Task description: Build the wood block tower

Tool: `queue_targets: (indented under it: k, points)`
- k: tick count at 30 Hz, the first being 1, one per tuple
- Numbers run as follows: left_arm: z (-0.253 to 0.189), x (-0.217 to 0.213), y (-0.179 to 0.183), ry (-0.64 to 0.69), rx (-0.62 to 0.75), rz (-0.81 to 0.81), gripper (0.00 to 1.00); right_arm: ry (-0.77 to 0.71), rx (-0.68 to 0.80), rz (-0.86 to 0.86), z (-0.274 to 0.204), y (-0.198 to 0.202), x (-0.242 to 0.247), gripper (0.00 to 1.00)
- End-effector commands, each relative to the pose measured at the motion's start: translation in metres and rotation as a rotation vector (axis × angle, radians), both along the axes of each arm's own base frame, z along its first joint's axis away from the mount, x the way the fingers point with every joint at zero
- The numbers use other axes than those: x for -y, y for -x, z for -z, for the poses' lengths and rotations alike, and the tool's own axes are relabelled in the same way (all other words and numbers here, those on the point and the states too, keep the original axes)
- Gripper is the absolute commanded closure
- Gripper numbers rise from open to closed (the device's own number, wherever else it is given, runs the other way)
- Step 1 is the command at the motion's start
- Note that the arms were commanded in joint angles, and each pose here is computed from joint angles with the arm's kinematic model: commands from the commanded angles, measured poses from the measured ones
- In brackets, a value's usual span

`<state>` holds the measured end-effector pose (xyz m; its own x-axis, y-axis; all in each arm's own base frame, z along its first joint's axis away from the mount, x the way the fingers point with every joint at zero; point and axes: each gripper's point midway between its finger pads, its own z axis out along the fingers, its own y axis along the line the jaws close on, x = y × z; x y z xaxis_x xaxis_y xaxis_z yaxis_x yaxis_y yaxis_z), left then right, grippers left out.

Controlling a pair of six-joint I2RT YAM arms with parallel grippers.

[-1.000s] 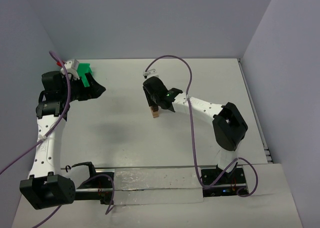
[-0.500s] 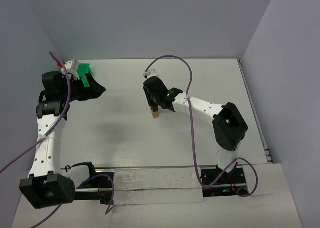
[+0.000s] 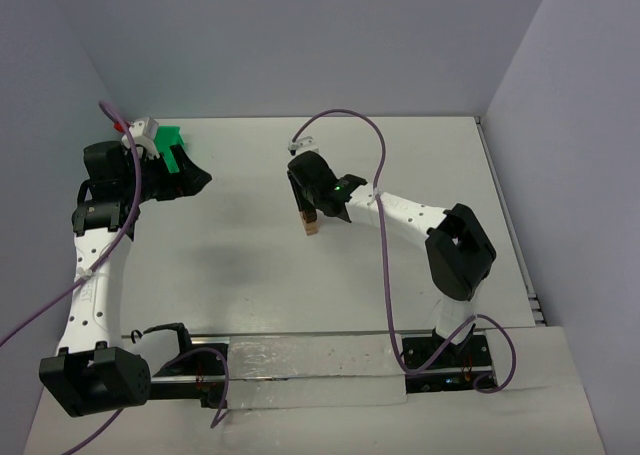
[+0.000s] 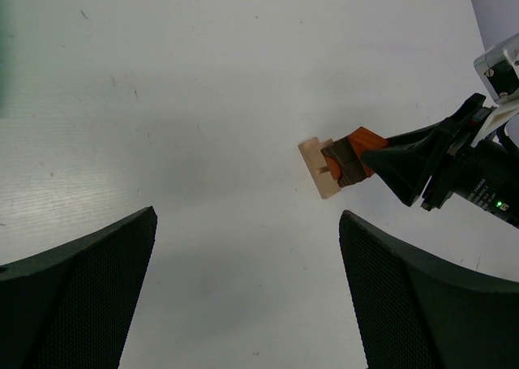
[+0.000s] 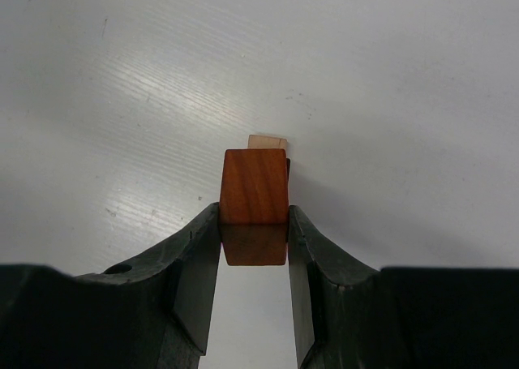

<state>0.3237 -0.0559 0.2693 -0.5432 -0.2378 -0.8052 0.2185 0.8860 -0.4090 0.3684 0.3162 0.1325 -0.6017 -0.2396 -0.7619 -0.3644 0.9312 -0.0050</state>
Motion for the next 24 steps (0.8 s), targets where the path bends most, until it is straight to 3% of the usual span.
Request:
queue_targets:
  k: [1, 24]
  points:
    - [-0.0221, 0.004, -0.002, -0.009, 0.065, 0.029, 0.01, -0.033, 0.02, 0.018, -0.0135, -0.0067, -0.0026, 0.94]
    - [-0.0217, 0.0045, -0.0021, -0.004, 0.062, 0.028, 0.01, -0.007, 0.004, 0.039, -0.0055, -0.008, 0.0002, 0.93]
